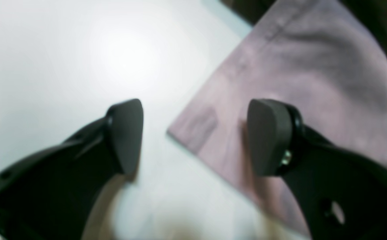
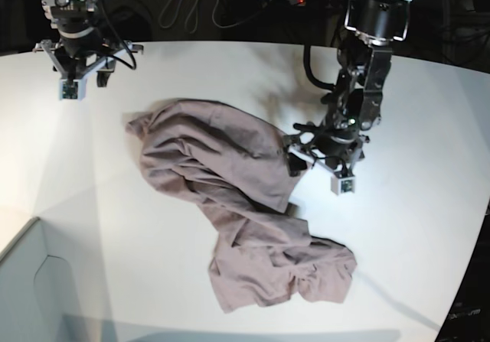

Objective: Layout the t-shirt on the table in an organized manner, then fold the t-shirt properly

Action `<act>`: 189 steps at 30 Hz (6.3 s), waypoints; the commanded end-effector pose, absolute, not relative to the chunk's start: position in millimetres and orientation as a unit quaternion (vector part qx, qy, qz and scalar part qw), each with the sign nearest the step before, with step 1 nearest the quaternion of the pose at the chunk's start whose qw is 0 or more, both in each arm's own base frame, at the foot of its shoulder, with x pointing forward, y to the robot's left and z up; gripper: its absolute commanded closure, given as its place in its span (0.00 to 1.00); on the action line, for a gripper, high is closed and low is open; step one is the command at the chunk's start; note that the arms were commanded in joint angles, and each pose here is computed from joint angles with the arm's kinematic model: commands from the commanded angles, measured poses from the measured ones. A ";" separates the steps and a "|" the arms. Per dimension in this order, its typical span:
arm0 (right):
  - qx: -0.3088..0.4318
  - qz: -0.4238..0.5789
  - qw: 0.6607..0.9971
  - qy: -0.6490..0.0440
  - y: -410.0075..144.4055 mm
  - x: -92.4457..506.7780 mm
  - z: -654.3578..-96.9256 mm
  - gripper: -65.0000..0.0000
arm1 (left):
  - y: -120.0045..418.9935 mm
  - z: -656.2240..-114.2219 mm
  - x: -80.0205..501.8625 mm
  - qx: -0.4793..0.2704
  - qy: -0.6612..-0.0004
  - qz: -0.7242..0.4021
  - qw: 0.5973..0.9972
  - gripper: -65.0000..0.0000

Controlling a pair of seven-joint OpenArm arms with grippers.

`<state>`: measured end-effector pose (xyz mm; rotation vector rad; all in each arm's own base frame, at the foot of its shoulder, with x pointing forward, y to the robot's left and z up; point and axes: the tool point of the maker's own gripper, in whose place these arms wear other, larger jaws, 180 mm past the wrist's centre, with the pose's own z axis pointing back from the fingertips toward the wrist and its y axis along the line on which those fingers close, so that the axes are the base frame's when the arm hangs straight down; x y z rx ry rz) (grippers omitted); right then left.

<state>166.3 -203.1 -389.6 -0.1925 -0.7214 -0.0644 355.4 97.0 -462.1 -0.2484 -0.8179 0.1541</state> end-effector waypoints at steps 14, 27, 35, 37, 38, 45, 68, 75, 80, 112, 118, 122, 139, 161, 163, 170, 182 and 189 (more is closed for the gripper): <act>-0.097 -0.027 0.922 -0.373 -204.6 176.3 -379.7 0.66 | 100.3 -480.3 345.7 -0.121 -0.365 0.079 0.920 1.00; -0.097 -0.026 0.919 -0.382 -205.1 183.7 -376.4 0.66 | 106.4 -369.8 285.1 -0.139 -0.489 0.070 0.858 1.00; -0.097 -0.027 0.914 -0.393 -205.4 193.0 -371.7 0.66 | 168.4 -361.6 221.6 -0.098 -0.478 0.153 0.859 1.00; -0.097 -0.027 0.914 -0.394 -205.4 193.6 -371.4 0.66 | 184.2 -365.3 219.0 -0.100 -0.473 0.184 0.856 1.00; -0.097 -0.026 0.913 -0.395 -204.9 194.2 -371.2 0.66 | 186.7 -369.9 218.8 -0.106 -0.469 0.197 0.855 0.99; -0.076 -0.014 0.911 -0.406 -186.9 205.3 -368.8 0.66 | 160.9 -386.3 263.0 -0.163 -0.440 0.202 0.860 0.71; -0.079 -0.014 0.912 -0.403 -188.7 202.3 -370.1 0.66 | 60.1 -474.4 328.2 -0.217 -0.310 0.107 0.919 0.38; -0.080 -0.015 0.912 -0.402 -189.3 202.1 -370.2 0.66 | 48.1 -474.2 324.8 -0.229 -0.307 0.113 0.917 0.99; -0.079 -0.014 0.910 -0.407 -188.9 206.1 -368.1 0.66 | 69.1 -440.6 309.7 -0.233 -0.357 0.142 0.893 1.00; 0.061 0.120 0.838 -0.528 -39.6 319.8 -305.6 0.42 | 180.9 -396.7 212.1 -0.140 -0.417 0.305 0.845 1.00; 0.052 0.223 0.851 -0.473 -15.2 338.4 -355.7 0.40 | 182.0 -398.8 210.9 -0.138 -0.414 0.306 0.846 1.00; 0.048 0.254 0.860 -0.440 -13.4 345.6 -381.7 0.40 | 180.3 -399.2 210.6 -0.140 -0.413 0.305 0.846 1.00; 0.022 0.255 0.888 -0.382 -30.4 362.9 -427.1 0.82 | 180.9 -399.4 210.1 -0.139 -0.413 0.308 0.845 1.00; -0.102 -0.072 0.841 -0.527 -258.5 386.3 -301.6 1.00 | 108.3 -330.2 237.3 -0.228 -0.470 0.244 0.817 1.00; -0.116 -0.100 0.836 -0.527 -280.9 379.1 -298.9 1.00 | 84.3 -326.6 239.5 -0.255 -0.465 0.225 0.818 1.00; -0.146 -0.119 0.828 -0.528 -315.4 370.3 -290.4 1.00 | -8.9 -297.9 263.6 -0.356 -0.462 0.111 0.805 1.00; -0.164 -0.110 0.840 -0.505 -326.8 351.8 -304.3 0.63 | -86.3 -337.5 262.4 -0.381 -0.394 -0.062 0.834 0.69; -0.167 -0.098 0.838 -0.511 -316.3 335.3 -300.0 0.53 | -90.0 -319.2 253.8 -0.386 -0.409 -0.109 0.819 0.54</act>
